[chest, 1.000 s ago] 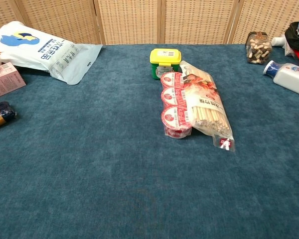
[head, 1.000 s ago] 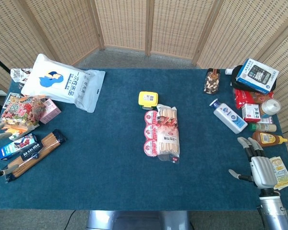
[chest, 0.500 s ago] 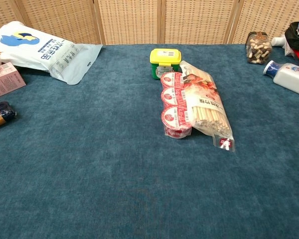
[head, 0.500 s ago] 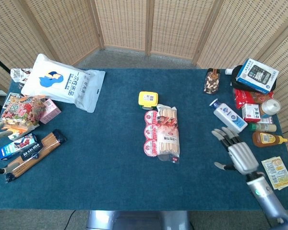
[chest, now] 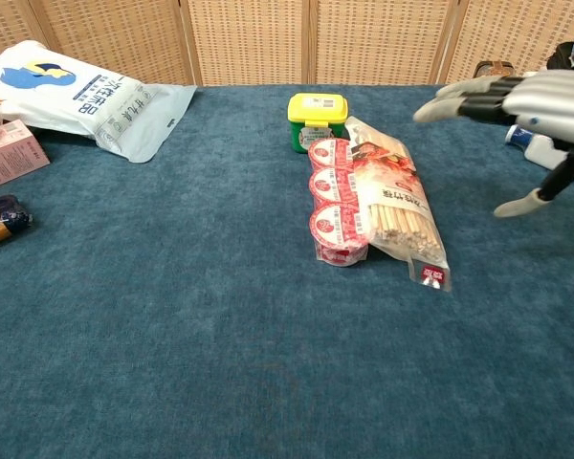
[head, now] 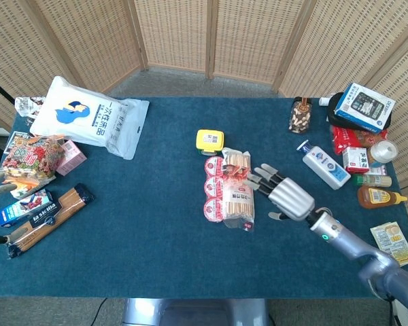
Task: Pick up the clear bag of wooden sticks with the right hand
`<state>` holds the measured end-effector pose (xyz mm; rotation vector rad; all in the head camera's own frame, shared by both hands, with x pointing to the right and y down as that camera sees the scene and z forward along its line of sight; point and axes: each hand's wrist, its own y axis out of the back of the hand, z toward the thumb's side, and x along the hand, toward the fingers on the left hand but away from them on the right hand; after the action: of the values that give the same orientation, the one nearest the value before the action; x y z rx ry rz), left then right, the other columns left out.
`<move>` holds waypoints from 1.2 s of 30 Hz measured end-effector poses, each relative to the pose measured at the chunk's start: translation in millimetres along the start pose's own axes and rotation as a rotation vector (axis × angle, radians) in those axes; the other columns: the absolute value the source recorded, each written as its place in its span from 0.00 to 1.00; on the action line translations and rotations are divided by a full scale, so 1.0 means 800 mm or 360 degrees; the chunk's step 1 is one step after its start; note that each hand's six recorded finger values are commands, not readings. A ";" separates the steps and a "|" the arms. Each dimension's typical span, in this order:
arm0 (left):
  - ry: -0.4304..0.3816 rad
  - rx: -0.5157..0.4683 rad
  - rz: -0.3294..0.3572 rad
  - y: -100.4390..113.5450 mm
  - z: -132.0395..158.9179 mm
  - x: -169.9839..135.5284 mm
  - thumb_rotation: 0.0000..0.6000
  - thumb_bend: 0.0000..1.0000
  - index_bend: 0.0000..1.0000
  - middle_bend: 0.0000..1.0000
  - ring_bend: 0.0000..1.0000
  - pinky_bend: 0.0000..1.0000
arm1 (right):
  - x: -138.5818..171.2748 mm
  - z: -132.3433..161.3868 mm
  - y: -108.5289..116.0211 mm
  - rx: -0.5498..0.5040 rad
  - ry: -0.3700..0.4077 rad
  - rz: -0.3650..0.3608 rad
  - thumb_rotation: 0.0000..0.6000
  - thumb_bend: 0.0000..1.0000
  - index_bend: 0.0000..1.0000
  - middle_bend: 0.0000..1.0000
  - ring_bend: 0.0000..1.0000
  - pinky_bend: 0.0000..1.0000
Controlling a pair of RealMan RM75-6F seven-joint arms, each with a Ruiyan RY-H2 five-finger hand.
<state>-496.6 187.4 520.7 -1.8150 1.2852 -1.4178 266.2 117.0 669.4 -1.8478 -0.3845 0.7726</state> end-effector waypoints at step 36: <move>0.0078 0.0041 -0.0055 -0.015 -0.009 0.019 1.00 0.00 0.23 0.00 0.00 0.00 | -0.096 0.009 -0.033 0.0707 0.0380 0.0240 1.00 0.06 0.00 0.00 0.00 0.00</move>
<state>-498.6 180.7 540.1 -1.8040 1.2597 -1.4989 206.4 87.7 717.1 -1.5338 0.0789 0.6647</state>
